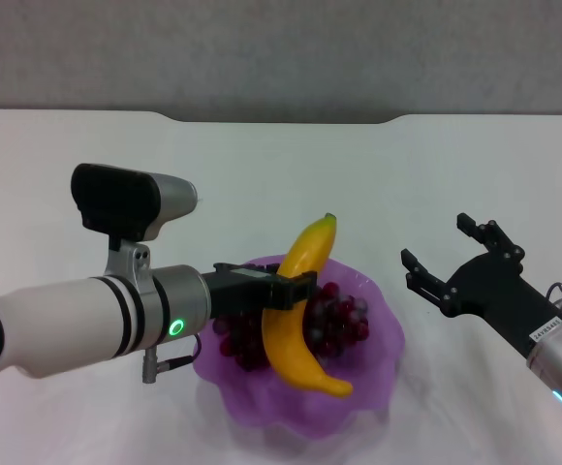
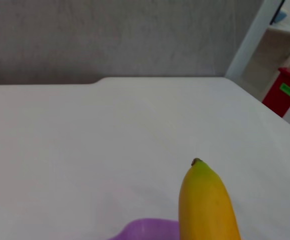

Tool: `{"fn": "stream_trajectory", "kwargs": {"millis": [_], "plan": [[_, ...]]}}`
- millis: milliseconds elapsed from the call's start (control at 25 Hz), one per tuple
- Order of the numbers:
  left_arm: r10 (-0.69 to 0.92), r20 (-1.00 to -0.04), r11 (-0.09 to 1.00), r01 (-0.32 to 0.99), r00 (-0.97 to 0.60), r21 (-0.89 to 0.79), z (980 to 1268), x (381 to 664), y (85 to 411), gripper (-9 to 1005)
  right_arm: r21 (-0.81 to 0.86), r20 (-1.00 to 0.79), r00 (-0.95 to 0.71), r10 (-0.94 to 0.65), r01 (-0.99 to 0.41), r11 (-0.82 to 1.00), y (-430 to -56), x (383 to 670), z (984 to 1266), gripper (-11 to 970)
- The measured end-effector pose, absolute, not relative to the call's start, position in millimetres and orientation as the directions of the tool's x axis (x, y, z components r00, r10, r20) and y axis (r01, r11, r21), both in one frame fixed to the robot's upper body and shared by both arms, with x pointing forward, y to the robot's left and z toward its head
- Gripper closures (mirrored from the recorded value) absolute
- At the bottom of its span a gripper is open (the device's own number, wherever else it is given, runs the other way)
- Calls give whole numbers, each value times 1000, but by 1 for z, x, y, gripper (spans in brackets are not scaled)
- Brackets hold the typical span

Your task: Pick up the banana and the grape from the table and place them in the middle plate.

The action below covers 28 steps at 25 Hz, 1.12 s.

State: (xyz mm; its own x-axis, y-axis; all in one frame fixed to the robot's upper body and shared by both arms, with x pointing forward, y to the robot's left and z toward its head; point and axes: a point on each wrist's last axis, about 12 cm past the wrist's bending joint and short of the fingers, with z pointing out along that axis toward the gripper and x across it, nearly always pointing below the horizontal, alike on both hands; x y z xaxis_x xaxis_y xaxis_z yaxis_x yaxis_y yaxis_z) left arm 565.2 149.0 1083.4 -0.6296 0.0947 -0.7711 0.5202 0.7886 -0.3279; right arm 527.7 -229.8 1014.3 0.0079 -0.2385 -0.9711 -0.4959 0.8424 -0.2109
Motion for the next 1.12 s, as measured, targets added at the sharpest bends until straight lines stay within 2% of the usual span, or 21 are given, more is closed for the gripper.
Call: {"fn": "stream_trajectory", "kwargs": {"millis": [120,520,760,1000,1120], "plan": [[75,-778,796,508,-623,-330,1084,567,151,498,-211,-971,7,-239,-496,843,-230,528,1014,66],[61,-797,820,485,-601,-303,1082,567,162,310,-211,-971,7,-239,-495,843,-230,528,1014,66],[-57,-876,934,285,-480,-217,1074,567,212,100,-206,-971,-1,-238,-498,842,-229,528,1014,66],[-108,-926,984,92,-362,-151,1070,559,251,101,-204,-971,-4,-238,-497,844,-229,527,1013,66],[-90,-956,996,-51,-280,-79,1061,554,274,102,-204,-972,-3,-236,-498,843,-228,528,1014,66]]}}
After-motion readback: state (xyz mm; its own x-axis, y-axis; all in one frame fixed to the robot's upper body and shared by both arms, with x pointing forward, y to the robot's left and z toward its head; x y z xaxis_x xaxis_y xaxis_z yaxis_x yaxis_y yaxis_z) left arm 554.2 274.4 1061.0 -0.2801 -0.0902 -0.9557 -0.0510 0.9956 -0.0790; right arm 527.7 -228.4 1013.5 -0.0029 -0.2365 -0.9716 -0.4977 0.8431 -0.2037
